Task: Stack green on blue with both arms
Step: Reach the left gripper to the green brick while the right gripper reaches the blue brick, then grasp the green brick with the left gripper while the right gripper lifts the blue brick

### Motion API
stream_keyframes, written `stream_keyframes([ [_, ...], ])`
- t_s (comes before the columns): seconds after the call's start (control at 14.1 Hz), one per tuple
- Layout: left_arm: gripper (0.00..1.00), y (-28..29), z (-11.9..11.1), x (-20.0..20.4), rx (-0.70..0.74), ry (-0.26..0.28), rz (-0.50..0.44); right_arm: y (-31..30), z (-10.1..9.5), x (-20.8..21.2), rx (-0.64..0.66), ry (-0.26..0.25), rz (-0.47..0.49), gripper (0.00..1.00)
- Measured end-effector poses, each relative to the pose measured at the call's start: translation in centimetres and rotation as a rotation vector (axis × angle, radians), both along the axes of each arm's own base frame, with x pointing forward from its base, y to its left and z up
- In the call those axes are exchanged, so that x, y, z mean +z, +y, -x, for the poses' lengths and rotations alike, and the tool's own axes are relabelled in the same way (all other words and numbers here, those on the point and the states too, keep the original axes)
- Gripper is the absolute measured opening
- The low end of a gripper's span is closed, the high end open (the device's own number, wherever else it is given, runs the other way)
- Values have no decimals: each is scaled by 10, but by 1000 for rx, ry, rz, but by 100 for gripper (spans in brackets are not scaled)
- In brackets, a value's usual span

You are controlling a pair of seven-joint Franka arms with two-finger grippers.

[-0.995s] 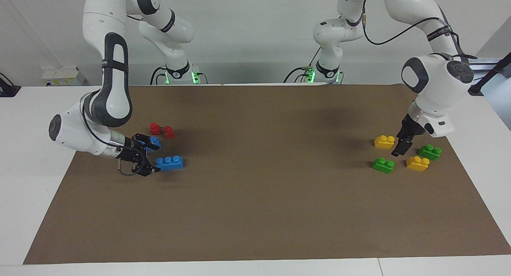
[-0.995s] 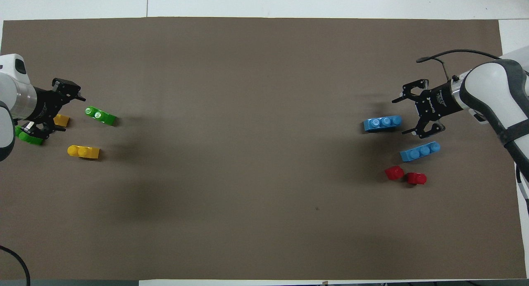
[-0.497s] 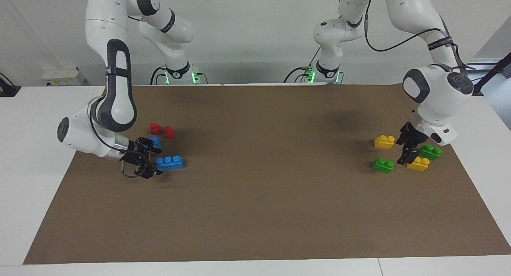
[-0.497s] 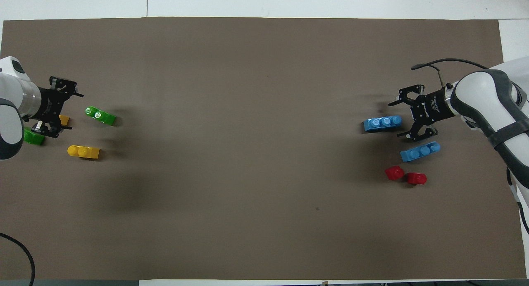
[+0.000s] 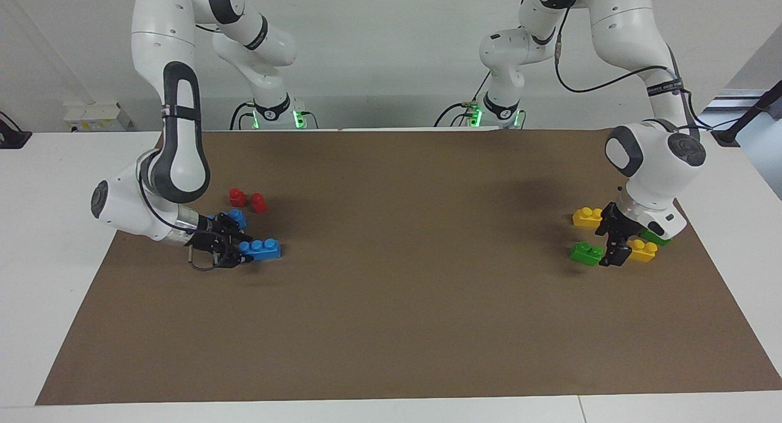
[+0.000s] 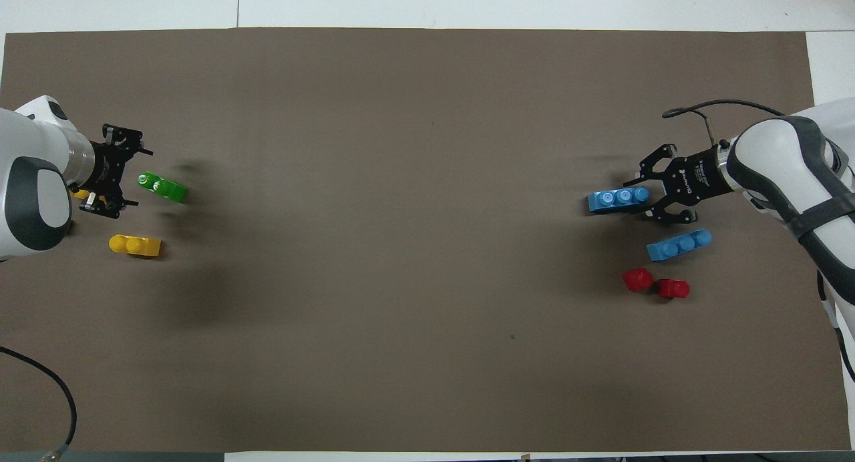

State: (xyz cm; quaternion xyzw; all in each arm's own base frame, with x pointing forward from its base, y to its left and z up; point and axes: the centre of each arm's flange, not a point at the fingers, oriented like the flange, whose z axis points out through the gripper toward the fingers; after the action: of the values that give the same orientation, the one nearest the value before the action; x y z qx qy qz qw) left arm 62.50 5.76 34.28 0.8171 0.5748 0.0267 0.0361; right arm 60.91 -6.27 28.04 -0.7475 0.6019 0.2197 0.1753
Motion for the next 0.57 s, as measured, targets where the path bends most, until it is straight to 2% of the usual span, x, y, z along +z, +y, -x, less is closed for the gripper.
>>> stream_keyframes([
  [0.07,100,0,0,-3,0,4,1,-1,0,0,7,-6,-1,35],
  [0.43,100,0,-1,-16,1,13,3,-15,0,2,83,-75,-12,34],
  [0.57,100,0,-2,-18,1,14,3,-17,-5,16,97,-76,-29,34],
])
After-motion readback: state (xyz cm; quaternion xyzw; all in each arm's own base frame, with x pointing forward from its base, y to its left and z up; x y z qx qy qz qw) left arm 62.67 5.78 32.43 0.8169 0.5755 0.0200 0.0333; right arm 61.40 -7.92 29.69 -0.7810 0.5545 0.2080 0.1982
